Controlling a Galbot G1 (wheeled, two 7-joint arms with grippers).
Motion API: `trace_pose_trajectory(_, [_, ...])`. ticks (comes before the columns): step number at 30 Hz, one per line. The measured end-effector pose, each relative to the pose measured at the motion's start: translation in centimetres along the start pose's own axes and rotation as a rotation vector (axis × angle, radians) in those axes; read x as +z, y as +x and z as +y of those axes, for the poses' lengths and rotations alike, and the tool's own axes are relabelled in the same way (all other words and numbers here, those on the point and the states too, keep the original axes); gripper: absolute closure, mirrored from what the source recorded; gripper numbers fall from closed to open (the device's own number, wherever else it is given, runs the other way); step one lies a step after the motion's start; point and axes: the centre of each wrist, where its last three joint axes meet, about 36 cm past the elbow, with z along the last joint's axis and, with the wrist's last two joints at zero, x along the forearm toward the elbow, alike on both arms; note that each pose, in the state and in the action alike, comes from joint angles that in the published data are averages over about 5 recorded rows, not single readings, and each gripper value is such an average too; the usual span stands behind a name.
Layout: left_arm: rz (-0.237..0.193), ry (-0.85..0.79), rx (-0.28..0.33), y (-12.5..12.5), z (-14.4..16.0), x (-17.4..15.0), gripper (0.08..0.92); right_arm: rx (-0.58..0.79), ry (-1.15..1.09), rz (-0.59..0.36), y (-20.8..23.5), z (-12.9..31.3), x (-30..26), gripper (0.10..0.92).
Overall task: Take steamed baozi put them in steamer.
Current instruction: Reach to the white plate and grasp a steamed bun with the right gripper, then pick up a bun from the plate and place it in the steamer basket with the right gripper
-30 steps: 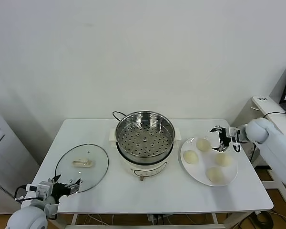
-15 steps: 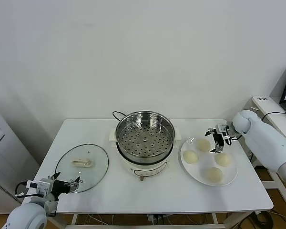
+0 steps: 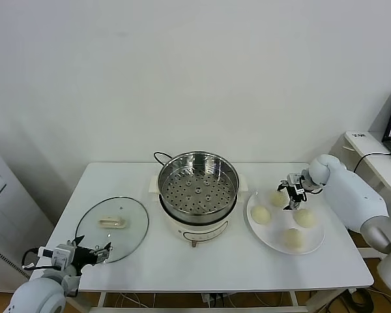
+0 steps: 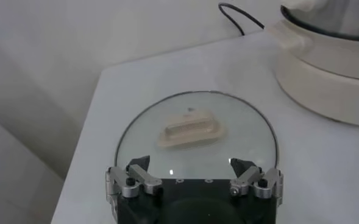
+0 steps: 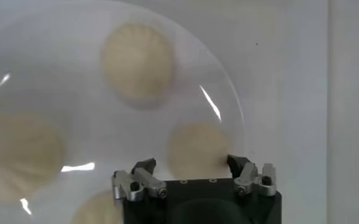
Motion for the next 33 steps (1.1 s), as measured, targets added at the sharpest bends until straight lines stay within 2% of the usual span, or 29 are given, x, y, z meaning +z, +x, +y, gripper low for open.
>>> trace_pose_trajectory(5, [0.001, -0.004, 0.007, 0.3, -0.2, -0.1, 0.177, 0.003, -0.003, -0.001, -0.2, -0.2, -0.3, 0.507])
trace_pose_trajectory(14, [0.006, -0.009, 0.011, 0.6, -0.4, -0.3, 0.177, 0.013, 0.01, -0.005, 1.9, -1.4, -0.7, 0.515])
trace_pose_trajectory(24, [0.015, -0.009, 0.009, 0.6, -0.4, -0.2, 0.177, 0.078, 0.158, -0.1, 11.4, -6.7, -3.8, 0.508])
trace_pose_trajectory(33, [0.019, -0.02, 0.012, 0.6, -0.2, -0.5, 0.177, 0.118, 0.488, -0.257, 18.2, -12.0, -10.2, 0.505])
